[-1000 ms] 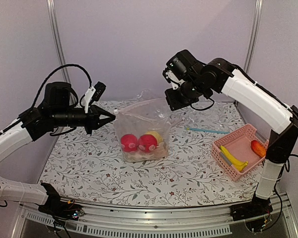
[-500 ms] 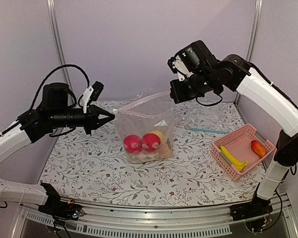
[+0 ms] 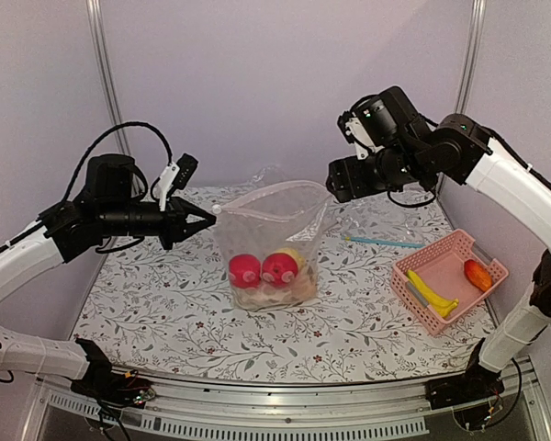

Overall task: Place the food in the zip-top bag and seal the zipper
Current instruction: Adjust the zipper food storage bag at the center of the board, then adjust the fake fruit in the bin.

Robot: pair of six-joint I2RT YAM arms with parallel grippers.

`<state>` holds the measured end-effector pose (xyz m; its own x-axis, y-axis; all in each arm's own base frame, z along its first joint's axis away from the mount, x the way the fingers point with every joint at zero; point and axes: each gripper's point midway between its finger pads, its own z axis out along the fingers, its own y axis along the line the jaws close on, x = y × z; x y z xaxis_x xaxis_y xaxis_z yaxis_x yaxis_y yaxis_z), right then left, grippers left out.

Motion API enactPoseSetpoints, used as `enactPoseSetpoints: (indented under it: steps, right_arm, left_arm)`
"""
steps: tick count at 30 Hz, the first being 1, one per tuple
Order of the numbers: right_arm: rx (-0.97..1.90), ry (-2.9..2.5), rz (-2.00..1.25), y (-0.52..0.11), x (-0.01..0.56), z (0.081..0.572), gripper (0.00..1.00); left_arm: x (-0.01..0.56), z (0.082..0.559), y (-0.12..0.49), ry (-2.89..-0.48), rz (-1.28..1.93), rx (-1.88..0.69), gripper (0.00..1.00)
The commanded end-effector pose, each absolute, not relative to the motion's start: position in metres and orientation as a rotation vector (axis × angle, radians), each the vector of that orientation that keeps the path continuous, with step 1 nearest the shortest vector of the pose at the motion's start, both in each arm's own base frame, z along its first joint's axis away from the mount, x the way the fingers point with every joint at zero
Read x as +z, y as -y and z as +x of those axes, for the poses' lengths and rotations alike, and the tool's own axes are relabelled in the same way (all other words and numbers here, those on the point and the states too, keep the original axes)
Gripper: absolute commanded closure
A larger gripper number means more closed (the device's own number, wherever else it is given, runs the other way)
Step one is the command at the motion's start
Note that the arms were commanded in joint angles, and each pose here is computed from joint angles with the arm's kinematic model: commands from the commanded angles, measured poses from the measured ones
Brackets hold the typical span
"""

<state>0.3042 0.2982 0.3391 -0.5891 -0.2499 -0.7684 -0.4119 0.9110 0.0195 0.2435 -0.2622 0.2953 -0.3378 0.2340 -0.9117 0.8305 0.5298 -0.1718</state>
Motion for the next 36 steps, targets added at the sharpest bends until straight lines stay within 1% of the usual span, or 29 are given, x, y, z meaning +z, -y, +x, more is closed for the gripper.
enactPoseSetpoints:
  steps: [1, 4, 11, 18, 21, 25, 30, 32, 34, 36]
  right_arm:
    - [0.169, -2.171, -0.297, -0.237, 0.362, 0.299, 0.16]
    - [0.126, -2.202, -0.181, -0.195, 0.352, 0.295, 0.11]
    - [-0.036, -2.315, 0.175, -0.084, 0.29, 0.29, 0.01]
    - [-0.28, -2.492, 0.393, -0.002, 0.208, 0.284, 0.01]
    - [-0.325, -2.57, 0.447, 0.021, 0.175, 0.286, 0.01]
    - [-0.384, -2.641, 0.476, 0.042, 0.147, 0.29, 0.02]
    - [-0.52, -2.742, 0.409, 0.057, 0.116, 0.299, 0.07]
    - [-0.528, -2.791, 0.403, 0.059, 0.102, 0.303, 0.1]
    - [-0.543, -2.803, 0.399, 0.061, 0.095, 0.311, 0.11]
    - [-0.616, -2.805, 0.393, 0.068, 0.09, 0.317, 0.1]
  left_arm:
    - [0.305, 0.246, 0.259, -1.824, 0.861, -0.805, 1.0]
    - [0.303, 0.247, 0.26, -1.83, 0.859, -0.805, 1.0]
    - [0.302, 0.248, 0.261, -1.837, 0.854, -0.81, 1.0]
    - [0.302, 0.248, 0.26, -1.836, 0.851, -0.806, 1.0]
    - [0.303, 0.248, 0.26, -1.835, 0.851, -0.804, 1.0]
    - [0.304, 0.248, 0.258, -1.831, 0.849, -0.795, 1.0]
    - [0.305, 0.248, 0.258, -1.833, 0.849, -0.791, 1.0]
    - [0.305, 0.248, 0.257, -1.833, 0.848, -0.785, 1.0]
    - [0.305, 0.248, 0.257, -1.831, 0.848, -0.786, 1.0]
    - [0.306, 0.247, 0.256, -1.83, 0.848, -0.786, 1.0]
